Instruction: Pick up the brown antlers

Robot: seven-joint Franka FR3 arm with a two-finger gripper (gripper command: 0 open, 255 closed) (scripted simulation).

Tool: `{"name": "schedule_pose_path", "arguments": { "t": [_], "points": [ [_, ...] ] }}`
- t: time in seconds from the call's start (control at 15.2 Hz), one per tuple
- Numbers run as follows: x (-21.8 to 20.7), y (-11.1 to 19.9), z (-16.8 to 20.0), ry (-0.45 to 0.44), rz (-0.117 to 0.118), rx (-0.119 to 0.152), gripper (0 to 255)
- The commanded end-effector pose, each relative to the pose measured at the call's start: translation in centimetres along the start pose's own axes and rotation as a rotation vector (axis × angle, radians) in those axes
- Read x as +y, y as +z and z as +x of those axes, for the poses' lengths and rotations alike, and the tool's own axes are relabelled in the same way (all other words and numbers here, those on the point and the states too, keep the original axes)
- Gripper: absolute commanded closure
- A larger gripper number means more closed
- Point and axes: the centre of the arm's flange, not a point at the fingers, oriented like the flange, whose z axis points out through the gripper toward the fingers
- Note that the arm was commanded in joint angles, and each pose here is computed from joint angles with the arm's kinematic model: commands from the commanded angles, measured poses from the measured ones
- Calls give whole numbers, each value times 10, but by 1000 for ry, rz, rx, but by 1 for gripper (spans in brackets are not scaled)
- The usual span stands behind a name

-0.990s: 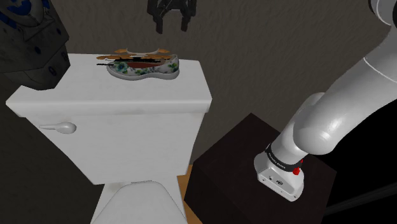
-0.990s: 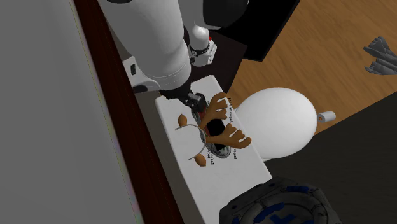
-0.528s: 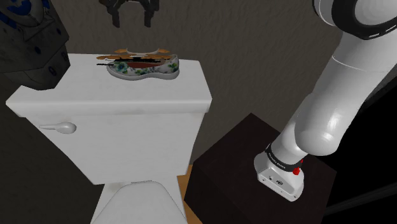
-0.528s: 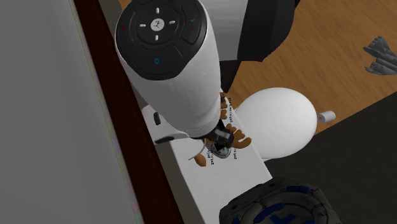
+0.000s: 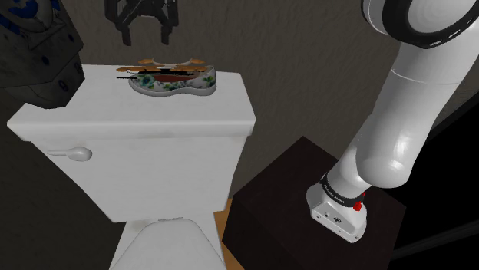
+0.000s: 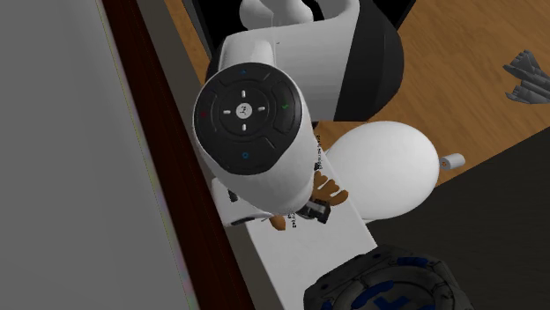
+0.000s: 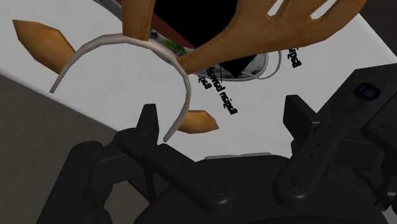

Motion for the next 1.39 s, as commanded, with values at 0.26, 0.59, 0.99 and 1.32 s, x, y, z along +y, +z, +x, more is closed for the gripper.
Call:
{"name": "schedule_pose_path", "arguments": {
  "t": [0.26,0.59,0.99,1.32],
  "points": [
    [28,51,16,31,-19,-72,255],
    [29,52,17,31,-18,-72,255],
    [17,26,17,31,-19,-72,255],
    [13,0,17,31,-19,-72,255]
  ]
}}
